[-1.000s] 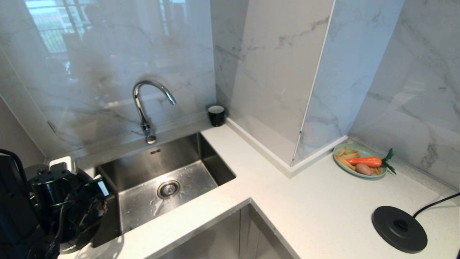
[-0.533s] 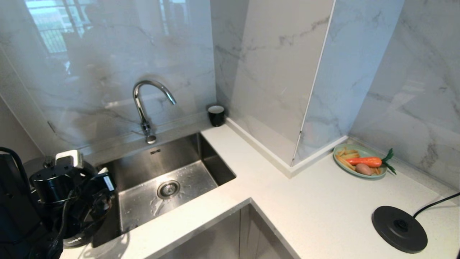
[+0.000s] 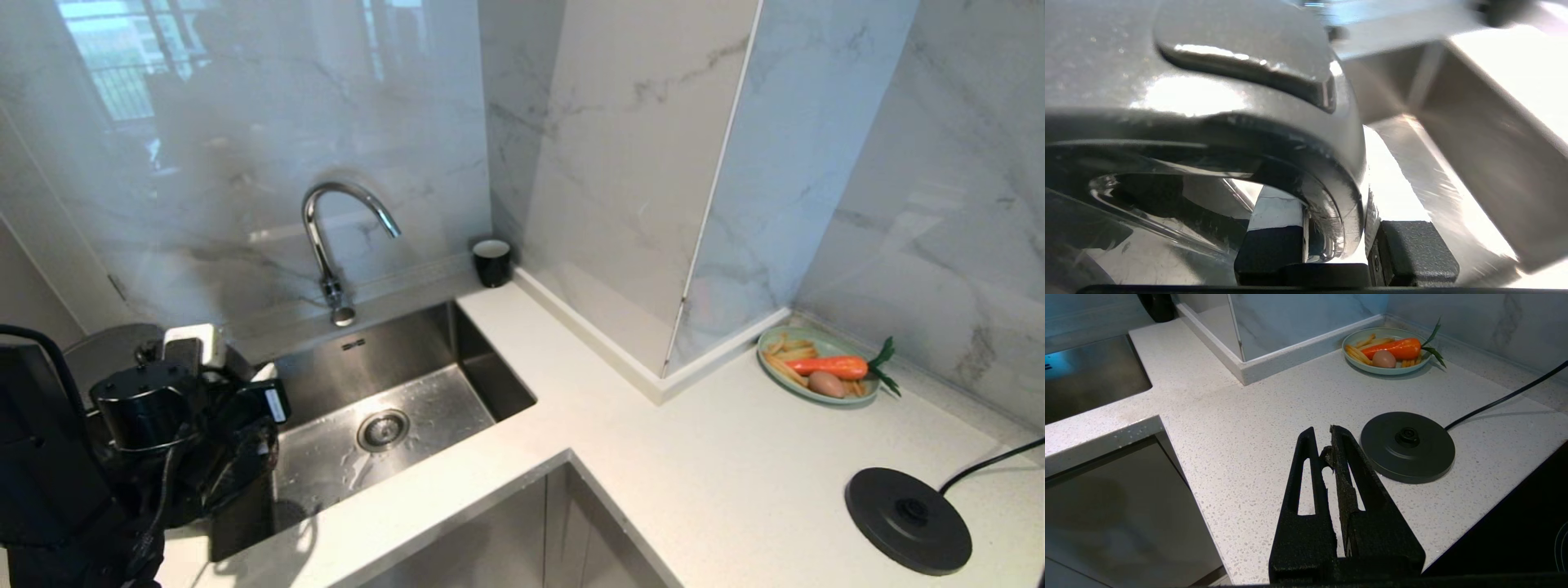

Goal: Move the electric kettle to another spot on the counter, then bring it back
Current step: Place it on the power base

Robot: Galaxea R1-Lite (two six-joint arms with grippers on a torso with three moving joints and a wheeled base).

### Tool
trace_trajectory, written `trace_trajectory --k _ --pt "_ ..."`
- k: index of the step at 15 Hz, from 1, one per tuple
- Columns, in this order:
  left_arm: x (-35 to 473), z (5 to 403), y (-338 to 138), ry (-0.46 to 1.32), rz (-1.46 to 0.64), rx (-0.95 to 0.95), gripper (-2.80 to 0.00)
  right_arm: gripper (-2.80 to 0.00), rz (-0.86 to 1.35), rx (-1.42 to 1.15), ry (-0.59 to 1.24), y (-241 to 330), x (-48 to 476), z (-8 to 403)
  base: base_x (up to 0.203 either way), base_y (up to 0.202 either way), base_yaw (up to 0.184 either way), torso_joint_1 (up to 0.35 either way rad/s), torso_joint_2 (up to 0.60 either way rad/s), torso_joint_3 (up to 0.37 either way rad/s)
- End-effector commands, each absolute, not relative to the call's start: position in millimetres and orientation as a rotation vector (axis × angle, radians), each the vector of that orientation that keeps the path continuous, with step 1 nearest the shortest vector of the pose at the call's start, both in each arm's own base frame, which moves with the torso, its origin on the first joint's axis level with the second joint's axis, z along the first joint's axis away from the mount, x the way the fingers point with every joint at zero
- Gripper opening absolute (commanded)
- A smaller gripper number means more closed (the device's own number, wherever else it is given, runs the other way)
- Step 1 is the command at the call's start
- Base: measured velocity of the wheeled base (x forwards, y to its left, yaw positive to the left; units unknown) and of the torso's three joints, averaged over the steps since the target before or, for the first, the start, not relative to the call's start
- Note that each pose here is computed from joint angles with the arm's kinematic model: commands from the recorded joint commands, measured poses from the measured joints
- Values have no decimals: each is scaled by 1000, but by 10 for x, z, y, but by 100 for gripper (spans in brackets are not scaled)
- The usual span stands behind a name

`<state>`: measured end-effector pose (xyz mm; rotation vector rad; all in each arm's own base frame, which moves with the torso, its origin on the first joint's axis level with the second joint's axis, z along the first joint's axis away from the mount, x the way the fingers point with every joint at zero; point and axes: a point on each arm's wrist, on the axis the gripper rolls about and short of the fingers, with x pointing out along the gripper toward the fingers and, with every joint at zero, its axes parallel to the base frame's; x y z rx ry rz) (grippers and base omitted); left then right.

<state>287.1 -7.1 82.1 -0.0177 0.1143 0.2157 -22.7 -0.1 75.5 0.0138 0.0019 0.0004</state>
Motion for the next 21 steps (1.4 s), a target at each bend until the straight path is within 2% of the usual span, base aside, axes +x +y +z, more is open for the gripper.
trace_trajectory --k 1,3,7,10,21 --pt "2853 861 -163 103 173 -14 -280 -280 0 14 2 -1 -227 755 0 0 0 0 0 0" --pt "2888 890 -230 156 147 38 -280 -280 0 14 2 -1 -227 755 0 0 0 0 0 0" --pt "3103 1162 -411 73 119 22 -280 -280 0 14 2 -1 -227 755 0 0 0 0 0 0" --pt "3148 1225 -594 73 67 20 -280 -280 0 14 2 -1 -227 755 0 0 0 0 0 0" --pt "2977 1381 -1217 24 -155 -30 -280 -280 0 14 2 -1 -227 755 0 0 0 0 0 0"
